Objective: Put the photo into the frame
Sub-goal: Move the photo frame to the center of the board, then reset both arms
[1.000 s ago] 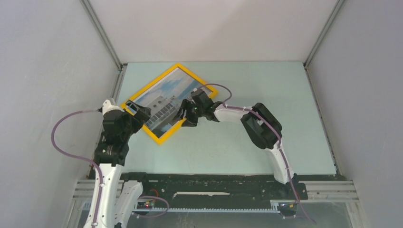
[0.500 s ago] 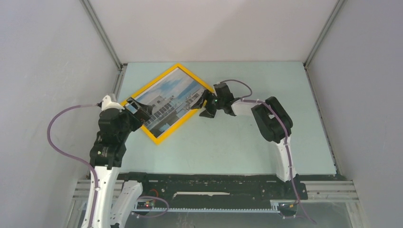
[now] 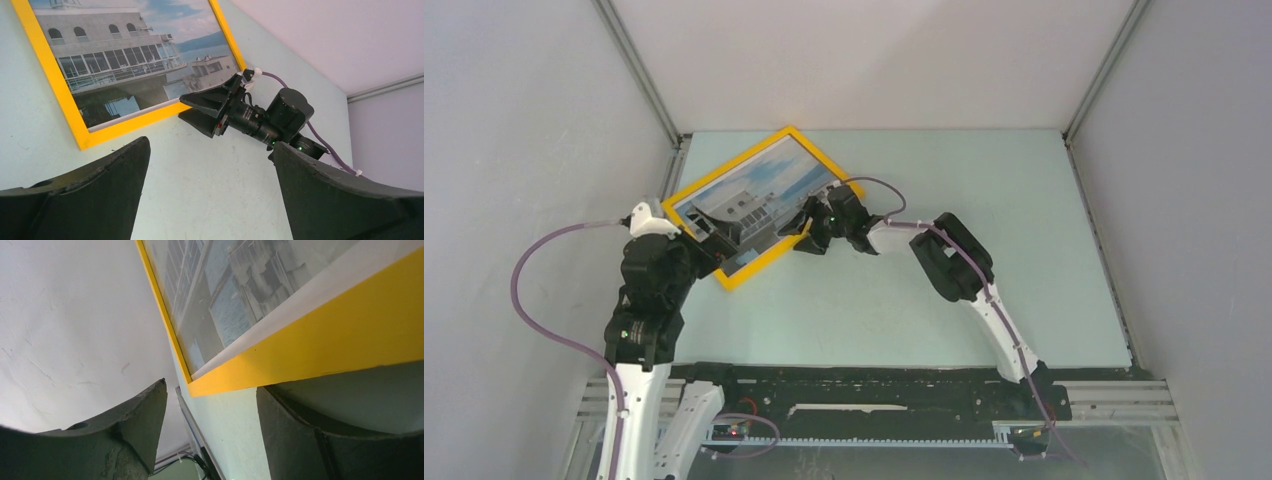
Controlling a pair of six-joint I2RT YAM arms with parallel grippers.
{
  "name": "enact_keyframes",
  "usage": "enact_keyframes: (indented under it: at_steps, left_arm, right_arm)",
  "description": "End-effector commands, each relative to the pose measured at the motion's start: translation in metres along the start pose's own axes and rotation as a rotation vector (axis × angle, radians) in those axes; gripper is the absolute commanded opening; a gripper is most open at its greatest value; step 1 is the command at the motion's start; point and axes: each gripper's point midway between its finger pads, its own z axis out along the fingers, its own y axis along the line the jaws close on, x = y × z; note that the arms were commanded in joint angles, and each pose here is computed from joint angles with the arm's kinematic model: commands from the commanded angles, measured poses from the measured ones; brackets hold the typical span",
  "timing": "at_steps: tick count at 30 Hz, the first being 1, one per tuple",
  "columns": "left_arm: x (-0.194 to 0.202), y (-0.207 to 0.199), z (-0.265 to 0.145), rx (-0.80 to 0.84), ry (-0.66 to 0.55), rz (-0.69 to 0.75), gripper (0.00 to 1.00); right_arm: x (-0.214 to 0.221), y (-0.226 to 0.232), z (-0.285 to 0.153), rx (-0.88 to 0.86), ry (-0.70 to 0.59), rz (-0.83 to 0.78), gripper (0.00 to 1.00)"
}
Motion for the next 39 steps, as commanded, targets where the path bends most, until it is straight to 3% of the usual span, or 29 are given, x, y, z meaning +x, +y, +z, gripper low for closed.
enact_keyframes:
  at_steps: [1, 6, 9, 14, 20, 24, 28, 32, 39]
  left_arm:
    - [-0.020, -0.012, -0.014, 0.033, -0.054, 0.044, 1.00]
    - [-0.033, -0.025, -0.024, 0.081, -0.079, 0.108, 1.00]
    - [-0.041, -0.046, -0.033, 0.181, -0.100, 0.155, 1.00]
    - [-0.053, -0.102, -0.043, 0.459, -0.112, 0.294, 1.00]
    - [-0.092, -0.164, -0.074, 0.666, -0.171, 0.367, 1.00]
    - [-0.129, -0.194, -0.109, 0.738, -0.273, 0.397, 1.00]
    - [-0.163, -0.212, -0.160, 0.791, -0.421, 0.416, 1.00]
    - [-0.180, -0.210, -0.197, 0.800, -0.568, 0.411, 1.00]
    - [-0.173, -0.207, -0.214, 0.839, -0.605, 0.428, 1.00]
  right_arm:
    - [-0.029, 0.012, -0.004, -0.001, -0.074, -0.059, 0.74]
    - [-0.026, 0.059, -0.080, 0.000, -0.056, -0.214, 0.81]
    - [-0.017, 0.074, -0.156, 0.105, -0.061, -0.329, 0.94]
    - [-0.007, 0.107, -0.306, 0.165, -0.220, -0.527, 0.98]
    - [0.008, 0.147, -0.470, 0.254, -0.598, -0.805, 1.00]
    - [0.020, 0.171, -0.558, 0.345, -0.835, -0.866, 1.00]
    - [0.044, 0.199, -0.614, 0.291, -0.975, -0.916, 1.00]
    - [0.055, 0.212, -0.640, 0.248, -1.070, -0.962, 0.99]
    - [0.069, 0.218, -0.663, 0.207, -1.134, -0.963, 0.99]
